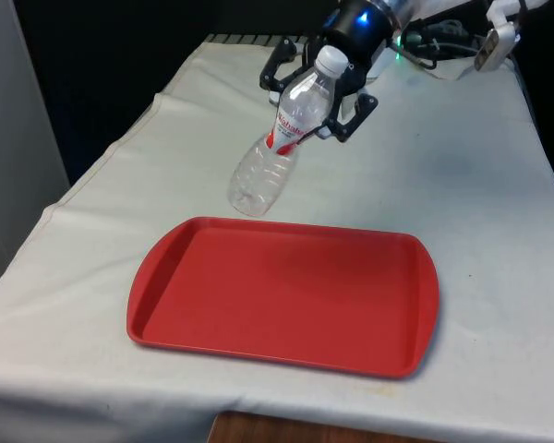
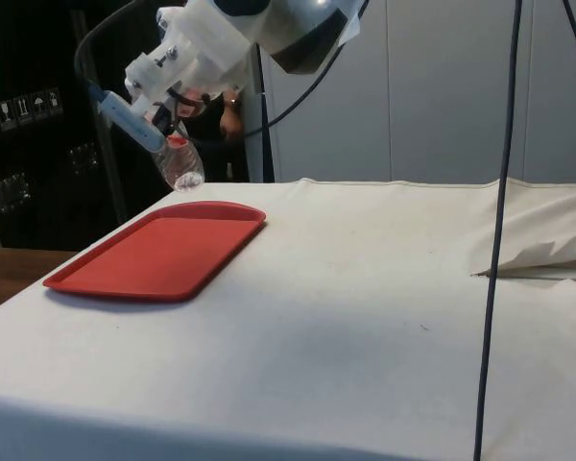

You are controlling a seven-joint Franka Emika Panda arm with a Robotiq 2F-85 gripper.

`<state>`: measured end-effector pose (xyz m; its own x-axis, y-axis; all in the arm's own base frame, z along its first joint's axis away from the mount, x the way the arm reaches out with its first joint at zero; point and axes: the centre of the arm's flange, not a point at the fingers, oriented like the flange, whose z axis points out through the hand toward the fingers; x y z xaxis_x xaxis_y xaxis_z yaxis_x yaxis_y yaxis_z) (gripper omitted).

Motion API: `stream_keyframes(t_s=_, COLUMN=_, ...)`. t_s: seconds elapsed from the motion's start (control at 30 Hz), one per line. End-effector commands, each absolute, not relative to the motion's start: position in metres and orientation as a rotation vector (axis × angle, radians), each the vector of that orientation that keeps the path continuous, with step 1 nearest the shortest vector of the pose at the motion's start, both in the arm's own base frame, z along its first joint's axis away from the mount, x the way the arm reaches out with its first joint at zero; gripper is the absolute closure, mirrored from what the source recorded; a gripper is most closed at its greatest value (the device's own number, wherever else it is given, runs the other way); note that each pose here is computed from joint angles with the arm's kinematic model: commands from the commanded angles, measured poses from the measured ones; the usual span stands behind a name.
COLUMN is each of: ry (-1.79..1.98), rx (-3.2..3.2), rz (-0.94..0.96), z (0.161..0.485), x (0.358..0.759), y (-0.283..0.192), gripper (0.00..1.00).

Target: Place the bottle upright on the tray.

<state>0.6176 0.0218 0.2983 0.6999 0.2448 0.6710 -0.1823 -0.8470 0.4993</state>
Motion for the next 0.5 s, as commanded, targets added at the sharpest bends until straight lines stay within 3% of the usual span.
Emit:
stream_keyframes(t_s=0.0, ry=0.037, rx=2.373, rz=1.075, z=0.3028, x=0.6175, y=0.023, gripper=0.86)
stream_keyframes(t_s=0.47, ry=-0.085, rx=2.404, rz=1.095, z=0.2996, x=0.6181, y=0.0167, gripper=0.86)
